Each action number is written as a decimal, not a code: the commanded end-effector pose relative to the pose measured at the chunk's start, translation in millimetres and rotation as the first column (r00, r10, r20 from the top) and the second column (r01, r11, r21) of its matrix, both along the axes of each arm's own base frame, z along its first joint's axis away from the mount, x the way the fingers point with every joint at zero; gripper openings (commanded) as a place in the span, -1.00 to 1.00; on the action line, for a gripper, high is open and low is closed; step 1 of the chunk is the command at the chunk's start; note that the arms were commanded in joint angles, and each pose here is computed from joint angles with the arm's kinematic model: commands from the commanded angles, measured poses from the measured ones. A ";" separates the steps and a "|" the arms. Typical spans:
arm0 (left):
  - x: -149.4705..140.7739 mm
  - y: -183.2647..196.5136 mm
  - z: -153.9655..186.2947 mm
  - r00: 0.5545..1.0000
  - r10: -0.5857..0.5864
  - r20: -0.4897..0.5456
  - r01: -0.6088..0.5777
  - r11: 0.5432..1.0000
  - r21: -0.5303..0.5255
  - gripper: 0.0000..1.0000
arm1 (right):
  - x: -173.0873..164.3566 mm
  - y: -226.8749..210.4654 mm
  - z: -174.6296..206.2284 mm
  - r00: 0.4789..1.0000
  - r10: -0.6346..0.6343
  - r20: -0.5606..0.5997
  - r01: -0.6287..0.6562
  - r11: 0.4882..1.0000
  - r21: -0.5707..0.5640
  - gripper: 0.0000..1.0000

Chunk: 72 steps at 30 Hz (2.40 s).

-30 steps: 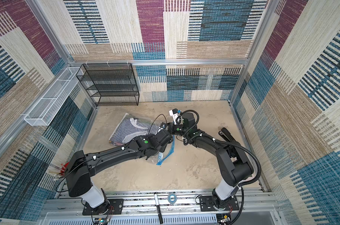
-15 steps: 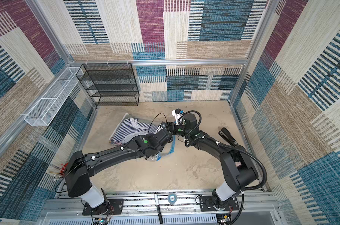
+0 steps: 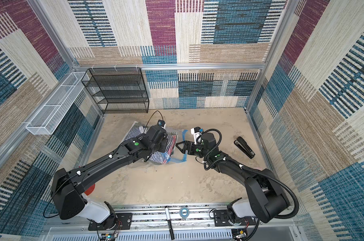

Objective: Take the tank top out of the vacuum bag
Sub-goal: Open the vacuum bag at the center of the board, then take out the tank top from the vacuum bag.

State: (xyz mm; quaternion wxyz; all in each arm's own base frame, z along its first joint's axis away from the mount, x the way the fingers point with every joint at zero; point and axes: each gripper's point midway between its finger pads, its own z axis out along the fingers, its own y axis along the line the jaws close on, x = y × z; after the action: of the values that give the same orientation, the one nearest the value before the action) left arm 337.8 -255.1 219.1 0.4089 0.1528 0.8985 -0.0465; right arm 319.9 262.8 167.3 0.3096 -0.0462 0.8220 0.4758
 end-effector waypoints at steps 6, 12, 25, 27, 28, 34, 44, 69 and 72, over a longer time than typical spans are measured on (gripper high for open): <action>-20.1 -10.1 -20.4 0.995 -0.097 -0.033 0.092 0.987 -0.135 -1.00 | 3.8 38.9 -11.9 0.996 0.088 -0.016 -0.086 0.994 0.067 0.47; -30.8 -5.2 -36.8 0.993 -0.113 -0.024 0.104 0.965 -0.241 -1.00 | 7.0 68.3 -28.6 0.989 0.138 -0.045 -0.134 0.988 0.078 0.34; -28.4 12.1 -15.4 0.993 -0.081 0.086 0.099 0.968 -0.231 -1.00 | 21.7 83.4 -58.0 0.989 0.111 -0.102 -0.105 0.993 0.060 0.14; -27.7 13.2 -15.7 0.993 -0.082 0.085 0.099 0.969 -0.226 -1.00 | 25.4 85.7 -58.0 0.989 0.110 -0.100 -0.104 0.993 0.063 0.14; -27.0 13.7 -16.8 0.993 -0.082 0.080 0.098 0.971 -0.220 -1.00 | 27.5 86.9 -59.5 0.989 0.110 -0.102 -0.104 0.993 0.062 0.14; -23.5 11.1 -16.2 0.992 -0.092 0.086 0.108 0.970 -0.219 -1.00 | 33.8 92.6 -80.0 0.980 0.106 -0.166 -0.101 0.994 0.041 0.11; -26.9 -2.0 -3.0 0.980 -0.157 0.121 0.184 0.947 -0.262 -1.00 | 30.8 88.4 -93.3 0.974 0.094 -0.206 -0.092 0.996 0.017 0.14; -32.4 -6.8 14.6 0.970 -0.159 0.187 0.218 0.907 -0.361 -1.00 | 50.9 108.0 -88.0 0.971 0.138 -0.195 -0.136 0.990 0.024 -0.29; -32.7 -3.2 9.5 0.973 -0.142 0.181 0.200 0.911 -0.361 -1.00 | 53.8 110.1 -84.5 0.972 0.139 -0.188 -0.139 0.990 0.008 -0.62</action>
State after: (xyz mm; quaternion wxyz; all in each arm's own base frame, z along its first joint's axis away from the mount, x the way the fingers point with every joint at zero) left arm 301.0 -257.0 218.5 0.4723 0.1683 0.8342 -0.2295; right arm 372.1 371.7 82.8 0.1939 -0.0527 0.8395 0.5047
